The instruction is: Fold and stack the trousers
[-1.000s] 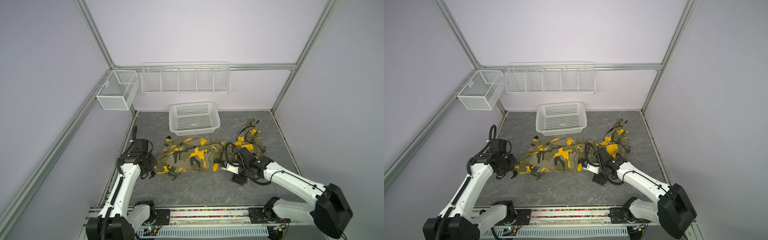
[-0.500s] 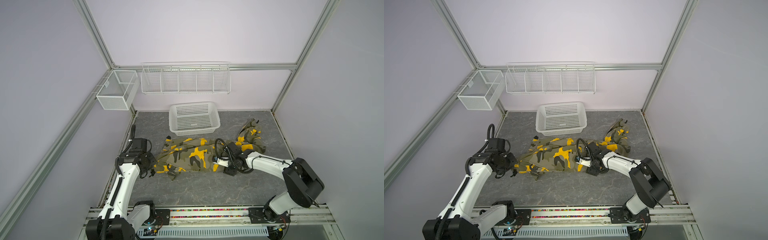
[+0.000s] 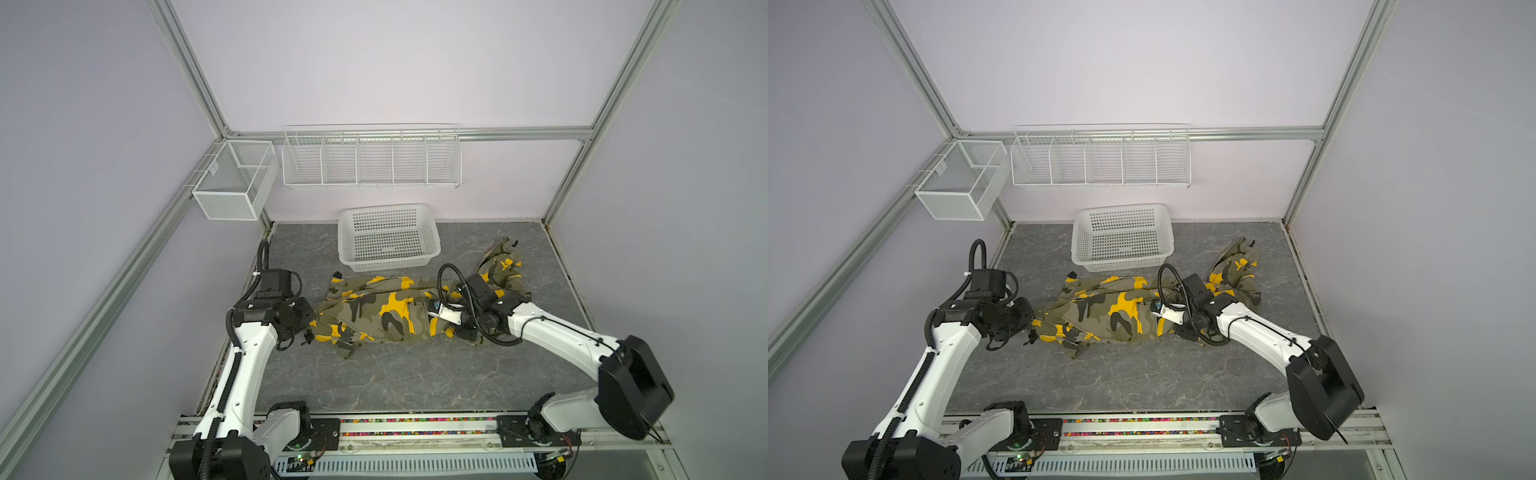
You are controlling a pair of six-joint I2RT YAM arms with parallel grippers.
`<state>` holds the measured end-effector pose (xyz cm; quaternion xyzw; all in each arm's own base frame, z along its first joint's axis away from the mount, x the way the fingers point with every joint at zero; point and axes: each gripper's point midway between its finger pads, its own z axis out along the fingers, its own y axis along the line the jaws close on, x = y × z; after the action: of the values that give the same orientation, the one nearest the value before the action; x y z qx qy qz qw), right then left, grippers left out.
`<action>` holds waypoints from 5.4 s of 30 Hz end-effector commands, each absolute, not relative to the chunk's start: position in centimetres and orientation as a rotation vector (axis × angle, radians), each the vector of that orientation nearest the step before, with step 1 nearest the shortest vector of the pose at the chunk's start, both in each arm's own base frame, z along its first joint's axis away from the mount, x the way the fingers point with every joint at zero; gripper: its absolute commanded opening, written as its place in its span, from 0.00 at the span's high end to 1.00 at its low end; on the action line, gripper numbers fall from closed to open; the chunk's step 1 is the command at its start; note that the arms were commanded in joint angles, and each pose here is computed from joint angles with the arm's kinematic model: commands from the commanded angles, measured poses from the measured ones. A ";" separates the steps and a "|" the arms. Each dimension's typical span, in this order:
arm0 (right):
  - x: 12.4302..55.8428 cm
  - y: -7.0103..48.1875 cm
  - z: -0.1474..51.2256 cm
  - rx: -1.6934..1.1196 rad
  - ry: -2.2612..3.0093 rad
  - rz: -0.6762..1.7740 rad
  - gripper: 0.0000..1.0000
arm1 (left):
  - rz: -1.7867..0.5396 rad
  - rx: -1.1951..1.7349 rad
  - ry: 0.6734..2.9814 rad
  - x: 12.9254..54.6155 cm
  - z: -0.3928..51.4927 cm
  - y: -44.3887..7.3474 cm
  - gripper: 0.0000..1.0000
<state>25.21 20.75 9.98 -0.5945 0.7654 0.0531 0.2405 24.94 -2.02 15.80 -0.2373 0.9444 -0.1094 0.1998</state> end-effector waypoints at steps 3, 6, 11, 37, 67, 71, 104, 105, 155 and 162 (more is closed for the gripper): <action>23.2 19.6 15.4 -1.534 2.065 0.225 0.92 | -0.388 -0.612 2.631 24.5 19.1 -2.9 1.00; 25.1 18.5 18.7 -1.400 2.042 0.179 0.92 | -0.374 -0.589 2.539 26.4 22.7 -2.5 1.00; 29.6 16.0 24.1 -1.198 1.984 0.080 0.92 | -0.465 -0.529 2.436 30.8 28.2 -3.4 1.00; 15.5 19.9 14.5 -1.774 1.920 0.322 0.92 | -0.511 -0.605 2.622 29.1 21.0 -4.8 1.00; 20.9 21.6 15.3 -1.276 2.173 0.506 0.30 | 0.027 -1.196 2.649 16.0 14.5 1.8 0.43; 25.8 16.4 15.2 -0.718 2.403 0.381 0.24 | -0.205 -1.082 2.674 18.8 14.6 -0.8 0.31; 32.9 2.7 8.5 0.507 2.561 0.621 0.62 | -0.074 -1.233 2.775 19.7 0.5 -1.4 0.19; 33.0 2.5 9.4 0.490 2.544 0.581 0.66 | -0.084 -1.245 2.766 19.8 0.4 -1.2 0.20; 28.3 7.2 13.9 0.209 2.815 0.393 0.23 | -0.200 -0.910 2.730 28.5 10.4 -1.5 0.29; 22.5 3.7 12.6 0.386 2.848 0.305 0.23 | -0.514 -0.565 2.843 26.2 10.8 -11.8 0.25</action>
<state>26.01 4.15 14.72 0.1163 0.9675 0.1208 0.1891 28.25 -8.56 11.88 -0.2123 0.9572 -0.1310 0.1470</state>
